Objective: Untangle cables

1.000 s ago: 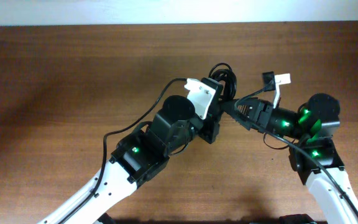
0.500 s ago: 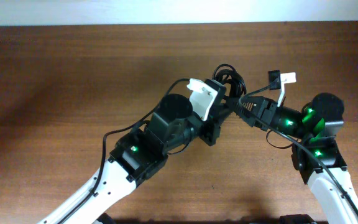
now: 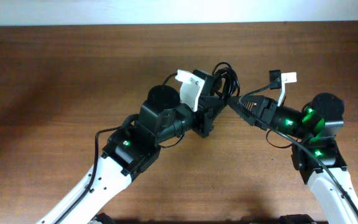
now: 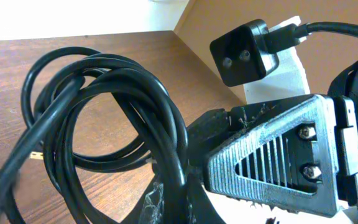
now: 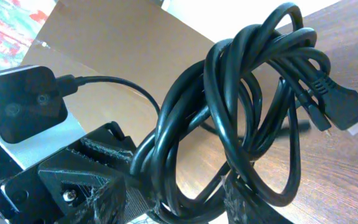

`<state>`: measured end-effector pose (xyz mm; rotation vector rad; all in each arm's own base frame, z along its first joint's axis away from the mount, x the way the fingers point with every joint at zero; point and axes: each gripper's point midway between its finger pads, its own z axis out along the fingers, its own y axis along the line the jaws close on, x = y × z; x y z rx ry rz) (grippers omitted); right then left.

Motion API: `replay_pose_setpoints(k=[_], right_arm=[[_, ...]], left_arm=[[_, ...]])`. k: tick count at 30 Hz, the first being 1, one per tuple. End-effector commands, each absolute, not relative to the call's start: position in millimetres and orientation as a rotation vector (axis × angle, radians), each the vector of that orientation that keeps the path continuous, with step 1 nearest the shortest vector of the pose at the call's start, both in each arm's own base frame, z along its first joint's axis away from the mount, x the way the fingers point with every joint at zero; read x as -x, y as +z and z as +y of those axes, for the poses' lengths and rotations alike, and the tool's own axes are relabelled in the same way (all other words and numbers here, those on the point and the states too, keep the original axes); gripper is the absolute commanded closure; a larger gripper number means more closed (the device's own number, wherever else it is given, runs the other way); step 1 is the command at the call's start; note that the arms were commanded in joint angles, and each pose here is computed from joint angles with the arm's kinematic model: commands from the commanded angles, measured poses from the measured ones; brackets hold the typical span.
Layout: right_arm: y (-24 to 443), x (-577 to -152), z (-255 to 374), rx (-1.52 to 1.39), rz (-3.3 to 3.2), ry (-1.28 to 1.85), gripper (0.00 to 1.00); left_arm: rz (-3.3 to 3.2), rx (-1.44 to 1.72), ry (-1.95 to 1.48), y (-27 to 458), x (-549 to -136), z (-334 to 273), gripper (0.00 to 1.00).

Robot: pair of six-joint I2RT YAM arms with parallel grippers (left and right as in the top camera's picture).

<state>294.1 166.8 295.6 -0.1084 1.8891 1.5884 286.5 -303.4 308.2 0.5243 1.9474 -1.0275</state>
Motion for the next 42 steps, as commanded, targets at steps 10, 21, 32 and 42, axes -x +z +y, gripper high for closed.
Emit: replay_pose_setpoints(k=[10, 21, 32, 42], right_arm=[[298, -297, 164, 0.110, 1.878, 1.562, 0.50], [290, -304, 163, 0.101, 1.893, 1.548, 0.67], [287, -296, 171, 0.154, 1.910, 1.603, 0.66], [287, -293, 176, 0.173, 1.914, 1.614, 0.54]], left_arm=[[1.887, -0.573, -1.107, 330, -270, -308, 1.00], [1.869, -0.618, -1.159, 334, -262, -313, 1.00], [1.833, -0.633, -1.180, 341, -261, -316, 1.00], [1.770, -0.698, -1.221, 349, -244, -335, 1.00]])
